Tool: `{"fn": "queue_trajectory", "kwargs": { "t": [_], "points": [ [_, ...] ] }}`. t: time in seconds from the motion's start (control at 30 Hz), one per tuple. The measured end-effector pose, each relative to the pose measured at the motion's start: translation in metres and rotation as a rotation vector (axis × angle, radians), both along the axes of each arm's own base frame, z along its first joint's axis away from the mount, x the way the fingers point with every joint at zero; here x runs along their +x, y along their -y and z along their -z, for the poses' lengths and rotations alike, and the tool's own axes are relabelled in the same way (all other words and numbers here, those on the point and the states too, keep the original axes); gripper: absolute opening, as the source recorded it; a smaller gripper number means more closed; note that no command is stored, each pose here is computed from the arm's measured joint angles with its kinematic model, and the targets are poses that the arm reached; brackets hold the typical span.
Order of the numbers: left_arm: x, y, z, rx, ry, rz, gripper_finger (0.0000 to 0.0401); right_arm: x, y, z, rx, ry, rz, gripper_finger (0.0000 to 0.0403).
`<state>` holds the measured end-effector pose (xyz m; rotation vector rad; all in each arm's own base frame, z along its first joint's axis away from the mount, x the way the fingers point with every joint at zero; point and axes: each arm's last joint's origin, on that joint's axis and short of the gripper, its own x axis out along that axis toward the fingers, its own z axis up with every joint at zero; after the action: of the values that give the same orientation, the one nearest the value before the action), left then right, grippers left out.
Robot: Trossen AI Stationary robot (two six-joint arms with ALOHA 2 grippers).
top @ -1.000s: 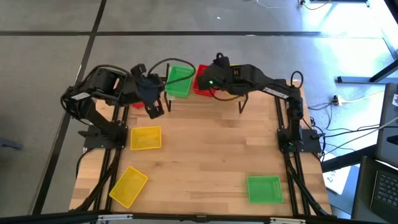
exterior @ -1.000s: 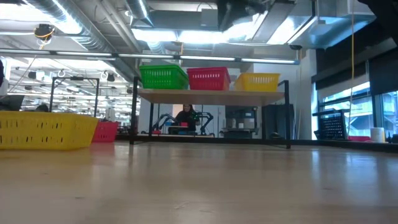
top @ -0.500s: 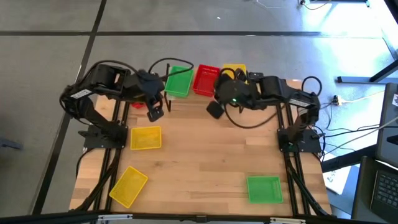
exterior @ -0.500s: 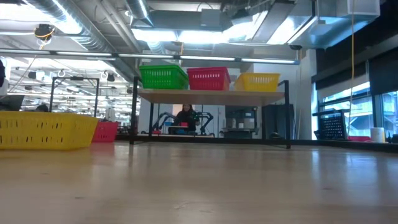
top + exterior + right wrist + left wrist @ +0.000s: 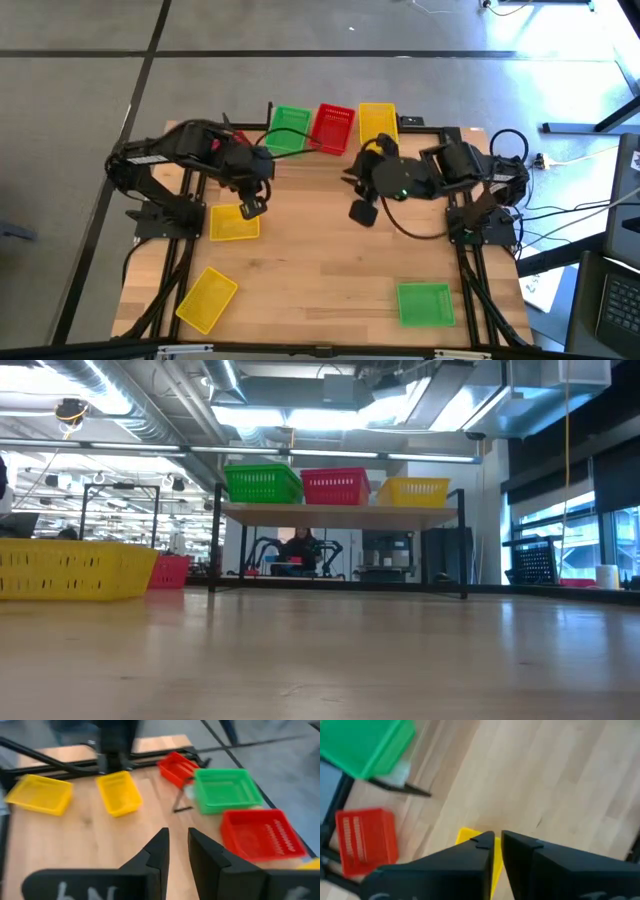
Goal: Stack baskets on shelf by color
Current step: Stack the top yellow bin on top of the yellow bin on the shelf
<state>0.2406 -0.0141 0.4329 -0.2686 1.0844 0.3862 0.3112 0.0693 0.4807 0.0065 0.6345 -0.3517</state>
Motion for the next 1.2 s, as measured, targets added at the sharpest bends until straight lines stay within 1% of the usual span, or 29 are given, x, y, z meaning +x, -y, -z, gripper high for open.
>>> {"fn": "queue_trajectory", "kwargs": {
  "t": [0.1,0.23,0.33,0.4,0.53,0.63,0.83,1.0,1.1,1.2],
  "points": [
    [0.004,0.001,0.016,-0.039,-0.062,-0.017,0.0052,-0.003,-0.014,-0.003,0.022,0.028,-0.060,0.0067],
    [0.008,0.004,0.040,-0.084,-0.155,-0.060,0.0074,-0.011,-0.031,-0.010,0.087,0.059,-0.180,0.0067],
    [0.008,0.009,0.064,-0.093,-0.241,-0.109,0.0078,-0.017,-0.044,-0.010,0.151,0.039,-0.300,0.0067],
    [0.008,0.013,0.079,-0.100,-0.294,-0.154,0.0076,-0.020,-0.052,-0.010,0.188,0.027,-0.358,0.0067],
    [0.006,0.021,0.106,-0.102,-0.353,-0.251,0.0076,-0.024,-0.062,-0.011,0.205,0.036,-0.400,0.0067],
    [0.008,0.027,0.121,-0.115,-0.346,-0.298,0.0077,-0.025,-0.066,-0.011,0.205,0.037,-0.413,0.0067],
    [0.016,0.037,0.145,-0.171,-0.250,-0.410,0.0078,-0.026,-0.069,-0.012,0.201,0.041,-0.424,0.0067],
    [0.023,0.040,0.168,-0.222,-0.175,-0.493,0.0075,-0.026,-0.068,-0.012,0.157,0.036,-0.456,0.0067],
    [0.024,0.040,0.180,-0.226,-0.152,-0.511,0.0077,-0.026,-0.068,-0.012,0.142,0.034,-0.467,0.0067],
    [0.020,0.038,0.189,-0.189,-0.146,-0.581,0.0076,-0.026,-0.068,-0.012,0.139,0.034,-0.469,0.0067]
  ]
}}
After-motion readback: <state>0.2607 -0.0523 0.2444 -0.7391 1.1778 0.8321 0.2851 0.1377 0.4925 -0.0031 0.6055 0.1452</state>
